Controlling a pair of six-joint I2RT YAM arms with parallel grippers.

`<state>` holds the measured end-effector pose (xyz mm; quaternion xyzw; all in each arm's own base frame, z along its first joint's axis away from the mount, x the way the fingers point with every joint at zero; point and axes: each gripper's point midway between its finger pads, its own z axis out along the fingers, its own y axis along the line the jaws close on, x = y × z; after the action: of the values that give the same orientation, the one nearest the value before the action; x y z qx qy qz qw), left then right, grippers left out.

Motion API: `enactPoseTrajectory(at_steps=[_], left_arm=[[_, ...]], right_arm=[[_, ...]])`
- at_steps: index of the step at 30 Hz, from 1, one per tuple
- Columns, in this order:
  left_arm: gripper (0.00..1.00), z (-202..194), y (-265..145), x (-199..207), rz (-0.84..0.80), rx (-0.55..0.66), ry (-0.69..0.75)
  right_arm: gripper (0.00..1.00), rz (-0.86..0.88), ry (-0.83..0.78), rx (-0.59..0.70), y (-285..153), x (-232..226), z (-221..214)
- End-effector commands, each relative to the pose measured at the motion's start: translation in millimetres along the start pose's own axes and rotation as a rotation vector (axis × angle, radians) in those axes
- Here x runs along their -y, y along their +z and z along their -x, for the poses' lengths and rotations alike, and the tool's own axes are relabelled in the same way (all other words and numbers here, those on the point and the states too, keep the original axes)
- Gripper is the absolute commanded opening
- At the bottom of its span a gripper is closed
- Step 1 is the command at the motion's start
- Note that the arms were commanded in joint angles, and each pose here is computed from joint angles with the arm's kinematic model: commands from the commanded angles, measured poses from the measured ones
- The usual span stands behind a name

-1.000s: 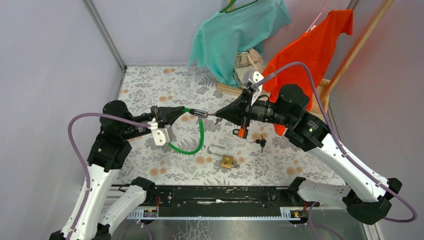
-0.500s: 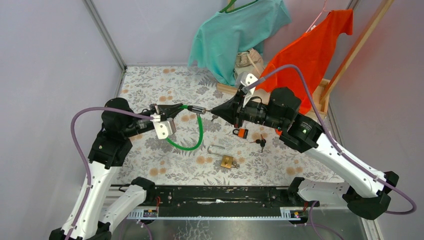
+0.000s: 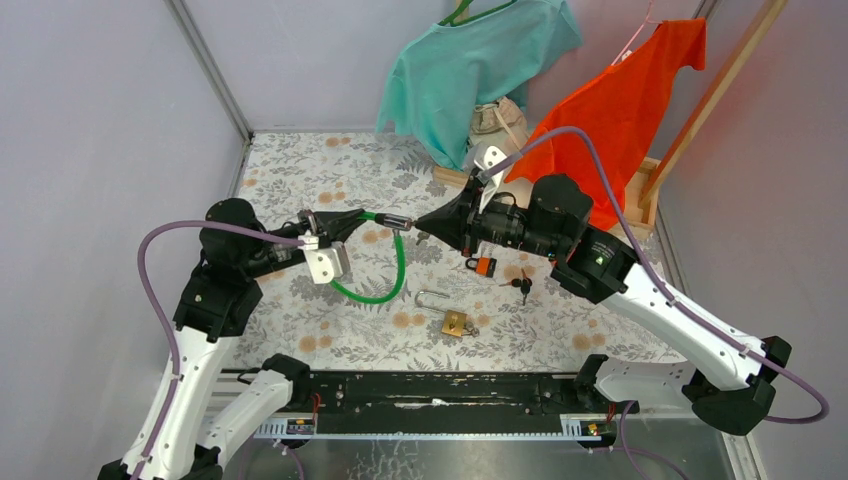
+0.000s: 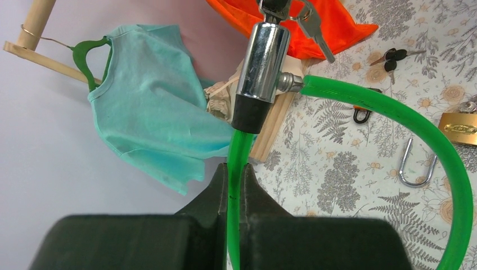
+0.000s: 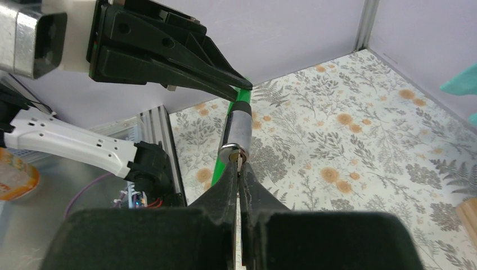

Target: Unlock with the key

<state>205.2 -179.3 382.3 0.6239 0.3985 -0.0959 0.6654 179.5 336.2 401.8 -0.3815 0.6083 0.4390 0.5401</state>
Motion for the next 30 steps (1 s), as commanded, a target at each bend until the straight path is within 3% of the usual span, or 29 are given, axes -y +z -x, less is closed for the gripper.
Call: enactPoseTrajectory(at_steps=[1,12,22,30], left_arm=[[0.0,39,-3,-11,0.009,0.136,0.134],[0.0,26,-5,-15,0.085,0.093,0.328],[0.0,7,-7,-13,0.11,0.019,0.492],[0.0,3,-10,-21,0.174,-0.017,0.623]], right_arm=[[0.0,0.064,0.073,-0.007,17,-11,-10],[0.0,0.016,0.316,-0.023,24,-8,-17],[0.0,-0.034,0.627,-0.083,17,24,-25],[0.0,0.037,0.772,-0.086,21,17,-20]])
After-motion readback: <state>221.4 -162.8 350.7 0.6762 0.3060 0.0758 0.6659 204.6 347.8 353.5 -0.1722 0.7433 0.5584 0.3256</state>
